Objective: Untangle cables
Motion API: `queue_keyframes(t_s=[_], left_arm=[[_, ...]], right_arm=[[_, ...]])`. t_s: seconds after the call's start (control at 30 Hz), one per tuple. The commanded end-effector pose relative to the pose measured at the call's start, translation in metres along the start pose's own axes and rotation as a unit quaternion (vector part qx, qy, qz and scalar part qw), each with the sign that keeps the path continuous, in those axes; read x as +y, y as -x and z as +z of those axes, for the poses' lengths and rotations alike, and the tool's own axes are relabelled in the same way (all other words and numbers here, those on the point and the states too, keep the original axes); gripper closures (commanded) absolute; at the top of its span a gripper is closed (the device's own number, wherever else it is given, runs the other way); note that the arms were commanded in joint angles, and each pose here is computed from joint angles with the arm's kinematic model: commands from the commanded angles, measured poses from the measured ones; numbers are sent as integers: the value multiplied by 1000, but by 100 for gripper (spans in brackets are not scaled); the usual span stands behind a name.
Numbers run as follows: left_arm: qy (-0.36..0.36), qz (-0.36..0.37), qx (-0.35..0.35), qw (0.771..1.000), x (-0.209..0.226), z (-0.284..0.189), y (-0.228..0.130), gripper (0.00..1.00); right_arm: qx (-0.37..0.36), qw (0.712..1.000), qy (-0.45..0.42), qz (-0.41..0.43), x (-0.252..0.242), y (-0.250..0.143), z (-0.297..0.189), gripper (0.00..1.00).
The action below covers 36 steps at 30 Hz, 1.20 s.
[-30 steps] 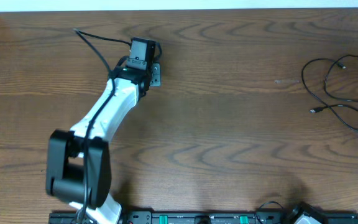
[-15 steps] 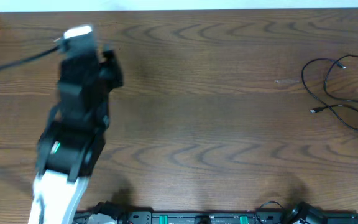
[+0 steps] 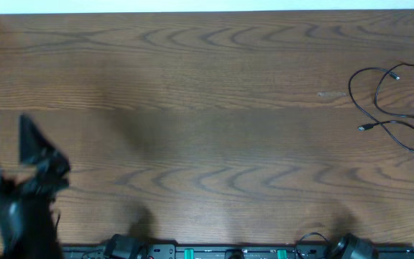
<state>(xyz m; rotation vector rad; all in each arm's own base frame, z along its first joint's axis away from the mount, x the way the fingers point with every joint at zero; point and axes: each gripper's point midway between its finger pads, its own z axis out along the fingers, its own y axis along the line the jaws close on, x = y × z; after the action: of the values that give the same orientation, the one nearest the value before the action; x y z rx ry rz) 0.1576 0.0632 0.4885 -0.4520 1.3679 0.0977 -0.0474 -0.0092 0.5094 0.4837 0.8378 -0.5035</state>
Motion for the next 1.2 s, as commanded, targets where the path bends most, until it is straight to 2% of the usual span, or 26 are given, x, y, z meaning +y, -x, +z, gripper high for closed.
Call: queue_keyframes(t_s=[0.0, 0.17, 0.33, 0.43, 0.63, 0.73, 1.03, 1.17], left_arm=[[10, -10, -25, 1000, 17, -20, 13, 23], [48, -35, -60, 996, 57, -58, 24, 20], [65, -62, -93, 992, 86, -90, 30, 16], [93, -91, -131, 983, 114, -119, 37, 15], [118, -122, -193, 966, 140, -168, 43, 14], [129, -119, -203, 963, 139, -181, 46, 13], [139, -124, -203, 961, 137, -186, 43, 12], [139, -123, -202, 962, 137, -186, 42, 4]], right_arm=[[-14, 999, 32, -15, 10, 16, -10, 1], [-54, 996, 75, -11, 23, 51, -36, 1], [-55, 993, 101, -6, 31, 53, -40, 1], [-53, 994, 100, 11, 30, 57, -46, 1], [-71, 989, 124, 28, 37, 75, -65, 1], [-58, 986, 157, 25, 48, 70, -69, 1], [2, 988, 154, 27, 45, 41, -66, 1], [40, 987, 156, 26, 44, 22, -66, 1]])
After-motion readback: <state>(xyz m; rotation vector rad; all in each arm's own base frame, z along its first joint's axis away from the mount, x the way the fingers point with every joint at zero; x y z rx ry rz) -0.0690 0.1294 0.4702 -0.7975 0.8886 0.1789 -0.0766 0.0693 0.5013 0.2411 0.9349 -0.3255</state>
